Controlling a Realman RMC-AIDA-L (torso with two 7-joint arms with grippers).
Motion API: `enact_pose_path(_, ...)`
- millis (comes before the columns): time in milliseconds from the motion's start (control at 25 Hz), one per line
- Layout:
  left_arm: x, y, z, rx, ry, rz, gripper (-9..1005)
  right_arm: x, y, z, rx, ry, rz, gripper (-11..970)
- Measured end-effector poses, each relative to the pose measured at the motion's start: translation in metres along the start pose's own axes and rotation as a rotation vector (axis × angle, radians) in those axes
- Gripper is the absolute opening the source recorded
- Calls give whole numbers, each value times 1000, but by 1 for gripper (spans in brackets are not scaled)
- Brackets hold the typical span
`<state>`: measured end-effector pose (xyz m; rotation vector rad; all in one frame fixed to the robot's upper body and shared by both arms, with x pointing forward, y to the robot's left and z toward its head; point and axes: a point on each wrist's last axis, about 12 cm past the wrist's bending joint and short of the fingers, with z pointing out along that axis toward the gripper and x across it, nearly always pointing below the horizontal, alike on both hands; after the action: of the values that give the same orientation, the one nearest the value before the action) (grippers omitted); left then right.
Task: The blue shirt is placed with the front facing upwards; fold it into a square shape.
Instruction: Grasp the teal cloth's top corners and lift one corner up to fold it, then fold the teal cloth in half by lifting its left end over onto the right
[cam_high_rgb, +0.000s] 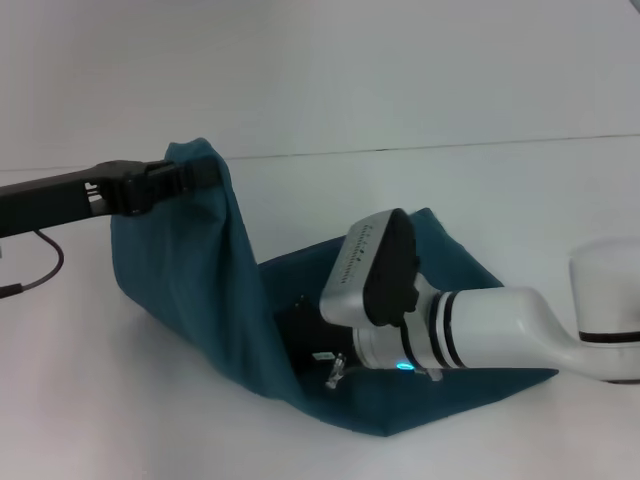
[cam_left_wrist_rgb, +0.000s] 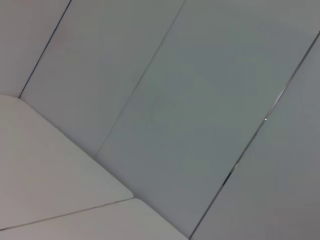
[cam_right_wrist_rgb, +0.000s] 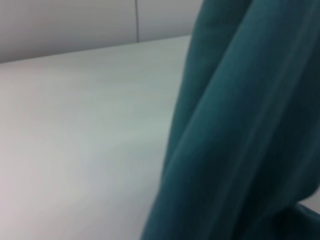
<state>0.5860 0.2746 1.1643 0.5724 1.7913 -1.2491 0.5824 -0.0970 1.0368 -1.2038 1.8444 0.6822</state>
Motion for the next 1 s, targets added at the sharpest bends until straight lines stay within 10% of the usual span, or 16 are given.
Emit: enact_pose_path(1000,-11,-19,43,134,-17,26,33,47,-28,-56,181,-149,118,0)
